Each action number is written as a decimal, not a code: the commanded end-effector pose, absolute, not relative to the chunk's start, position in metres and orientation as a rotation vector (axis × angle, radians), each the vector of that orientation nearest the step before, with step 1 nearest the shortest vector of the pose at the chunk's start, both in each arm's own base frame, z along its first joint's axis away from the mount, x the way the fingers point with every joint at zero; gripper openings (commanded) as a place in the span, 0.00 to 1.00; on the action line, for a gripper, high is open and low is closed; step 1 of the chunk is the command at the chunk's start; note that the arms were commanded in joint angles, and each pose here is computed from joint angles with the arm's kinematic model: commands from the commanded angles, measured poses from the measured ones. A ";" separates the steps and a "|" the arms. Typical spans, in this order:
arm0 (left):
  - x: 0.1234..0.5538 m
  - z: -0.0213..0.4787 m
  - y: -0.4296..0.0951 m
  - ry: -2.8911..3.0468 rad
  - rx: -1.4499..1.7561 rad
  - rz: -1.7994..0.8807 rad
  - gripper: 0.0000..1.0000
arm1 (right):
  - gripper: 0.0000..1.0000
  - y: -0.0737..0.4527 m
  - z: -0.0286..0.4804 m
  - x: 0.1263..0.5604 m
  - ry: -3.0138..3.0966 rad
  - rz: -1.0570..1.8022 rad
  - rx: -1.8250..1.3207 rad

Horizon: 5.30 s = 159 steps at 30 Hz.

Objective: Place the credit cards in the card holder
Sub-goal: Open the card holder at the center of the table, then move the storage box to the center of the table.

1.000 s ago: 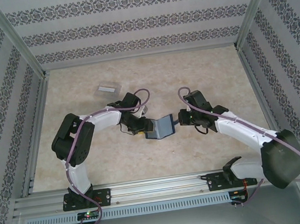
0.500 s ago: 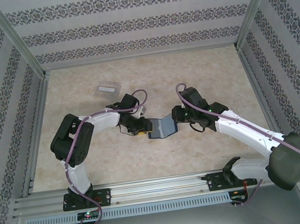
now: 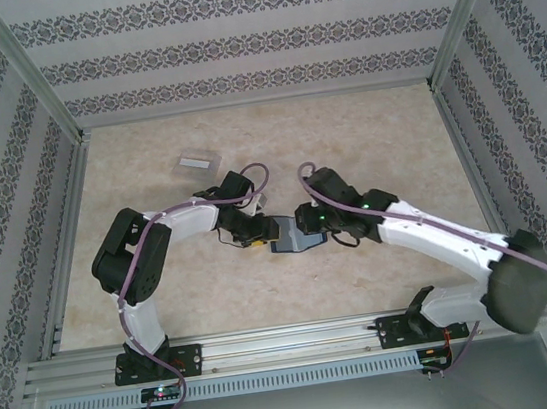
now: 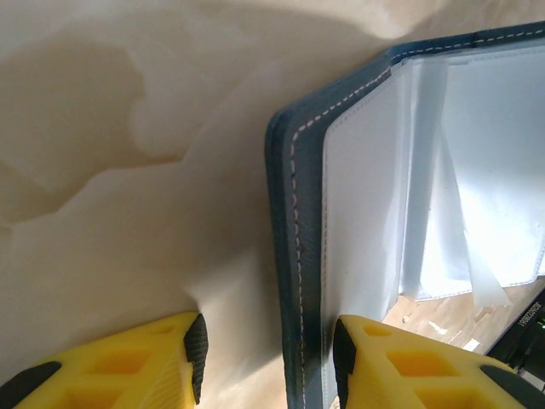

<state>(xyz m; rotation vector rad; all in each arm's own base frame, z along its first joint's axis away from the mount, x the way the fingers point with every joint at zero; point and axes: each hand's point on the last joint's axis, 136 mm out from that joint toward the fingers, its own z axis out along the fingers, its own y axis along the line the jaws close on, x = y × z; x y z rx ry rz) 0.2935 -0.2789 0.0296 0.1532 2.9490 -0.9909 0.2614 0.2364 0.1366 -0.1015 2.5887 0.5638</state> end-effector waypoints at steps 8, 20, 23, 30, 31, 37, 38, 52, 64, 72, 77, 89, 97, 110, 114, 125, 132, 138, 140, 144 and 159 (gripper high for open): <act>0.297 0.040 -0.268 2.939 0.101 -0.900 0.50 | 0.24 0.223 0.075 0.282 2.719 0.324 -0.107; 0.296 0.015 -0.241 2.991 -0.002 -0.668 0.58 | 0.25 0.203 0.027 0.276 2.768 0.190 -0.100; 0.294 0.012 -0.237 2.998 -0.015 -0.640 0.59 | 0.24 0.199 0.016 0.274 2.785 0.158 -0.104; 0.287 0.006 -0.215 3.039 -0.049 -0.471 0.62 | 0.22 0.191 0.001 0.271 2.803 0.105 -0.139; 0.286 0.005 -0.211 3.045 -0.053 -0.443 0.62 | 0.22 0.192 0.000 0.271 2.801 0.112 -0.150; 0.282 0.006 -0.204 3.047 -0.042 -0.392 0.65 | 0.22 0.192 0.003 0.273 2.790 0.122 -0.167; 0.283 0.008 -0.204 3.043 -0.041 -0.393 0.65 | 0.22 0.193 0.005 0.274 2.779 0.126 -0.162; 0.297 0.020 -0.192 2.980 0.087 -0.216 0.69 | 0.23 0.200 0.026 0.279 2.720 0.233 -0.147; 0.333 0.132 -0.165 2.720 -0.023 -0.386 0.82 | 0.38 0.210 0.058 0.282 2.723 0.350 -0.091; 0.355 0.161 -0.117 2.659 -0.160 -0.410 0.93 | 0.45 0.220 0.106 0.292 2.636 0.444 -0.046; 0.379 0.172 -0.089 2.636 -0.267 -0.386 0.96 | 0.46 0.215 0.129 0.294 2.562 0.461 -0.025; 0.450 0.154 -0.069 2.577 -0.615 -0.617 0.92 | 0.51 0.198 0.144 0.295 2.486 0.414 -0.089; 0.464 0.131 -0.049 2.491 -0.919 -0.523 0.80 | 0.51 0.207 0.151 0.312 2.474 0.412 -0.108; 0.483 0.084 -0.042 2.516 -1.135 -0.457 0.61 | 0.50 0.200 0.143 0.317 2.504 0.381 -0.116; 0.488 0.072 -0.043 2.522 -1.135 -0.463 0.42 | 0.49 0.197 0.141 0.316 2.512 0.370 -0.122; 0.486 0.071 -0.051 2.587 -1.029 -0.496 0.22 | 0.49 0.195 0.137 0.319 2.525 0.357 -0.117; 0.482 0.081 -0.065 2.599 -0.899 -0.605 0.06 | 0.49 0.199 0.135 0.319 2.537 0.378 -0.112; 0.469 0.089 -0.081 2.632 -0.778 -0.720 0.03 | 0.49 0.200 0.135 0.314 2.554 0.409 -0.098; 0.462 0.091 -0.091 2.667 -0.729 -0.770 0.01 | 0.49 0.200 0.134 0.312 2.558 0.418 -0.089; 0.448 0.093 -0.106 2.717 -0.624 -0.822 0.04 | 0.48 0.200 0.134 0.308 2.560 0.436 -0.079; 0.432 0.101 -0.129 2.829 -0.313 -0.909 0.33 | 0.48 0.205 0.145 0.307 2.540 0.473 -0.087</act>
